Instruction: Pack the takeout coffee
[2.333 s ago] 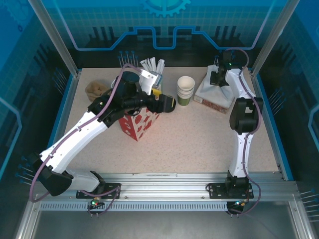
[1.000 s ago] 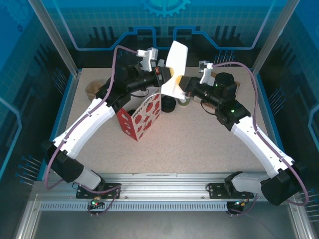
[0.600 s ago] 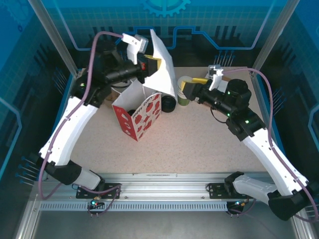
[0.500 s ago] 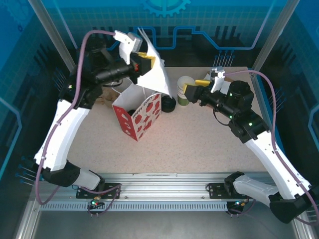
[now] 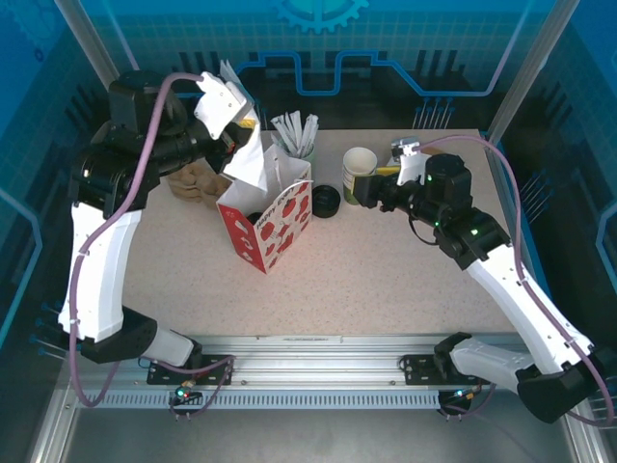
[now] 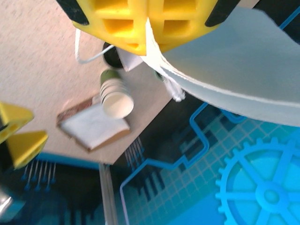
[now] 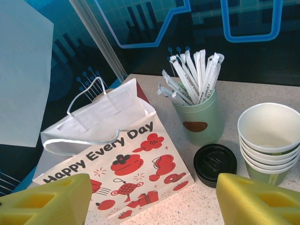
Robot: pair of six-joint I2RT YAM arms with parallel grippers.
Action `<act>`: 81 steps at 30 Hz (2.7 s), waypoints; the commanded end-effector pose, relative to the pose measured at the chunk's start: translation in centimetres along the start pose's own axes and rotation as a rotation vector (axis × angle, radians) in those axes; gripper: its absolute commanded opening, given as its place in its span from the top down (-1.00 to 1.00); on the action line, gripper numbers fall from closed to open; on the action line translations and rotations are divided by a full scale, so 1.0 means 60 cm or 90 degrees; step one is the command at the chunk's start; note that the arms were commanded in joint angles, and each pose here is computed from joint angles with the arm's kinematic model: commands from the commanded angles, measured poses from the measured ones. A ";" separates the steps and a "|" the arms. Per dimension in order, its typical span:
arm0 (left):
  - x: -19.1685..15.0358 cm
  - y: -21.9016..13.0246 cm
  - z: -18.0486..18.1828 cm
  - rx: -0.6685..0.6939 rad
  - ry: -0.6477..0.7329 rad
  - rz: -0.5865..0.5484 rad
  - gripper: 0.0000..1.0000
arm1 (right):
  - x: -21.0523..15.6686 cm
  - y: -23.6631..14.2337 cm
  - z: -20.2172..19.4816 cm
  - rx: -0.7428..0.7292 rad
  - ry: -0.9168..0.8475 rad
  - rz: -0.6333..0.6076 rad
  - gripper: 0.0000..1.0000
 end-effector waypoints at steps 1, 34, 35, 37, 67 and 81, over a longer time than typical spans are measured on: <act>-0.042 0.006 0.010 -0.002 0.070 0.079 1.00 | 0.008 0.001 0.008 0.014 -0.013 0.004 -0.45; -0.134 0.029 0.024 0.058 -0.057 0.230 1.00 | -0.021 0.017 -0.010 0.000 -0.002 0.044 -0.45; -0.136 0.030 0.023 0.055 -0.064 0.234 1.00 | -0.022 0.016 -0.011 0.000 0.000 0.043 -0.45; -0.140 0.034 0.023 0.054 -0.071 0.240 1.00 | -0.024 0.015 -0.010 0.001 -0.001 0.044 -0.45; -0.261 0.200 -0.016 -0.084 -0.227 0.348 0.36 | -0.046 0.015 -0.027 -0.027 0.006 0.070 -0.46; -0.323 0.219 -0.048 -0.108 -0.323 0.410 0.96 | -0.057 0.030 -0.034 -0.027 0.014 0.090 -0.47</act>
Point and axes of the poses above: each hand's point on the last joint's axis, 136 mm out from that joint toward the fingers, its own y axis out along the fingers, its own z axis along the line the jaws close on, x = y × z, the point moved 3 cm from there along -y, back along the fingers, and after that the axes turned 1 degree about -y, right-handed, at the moved point
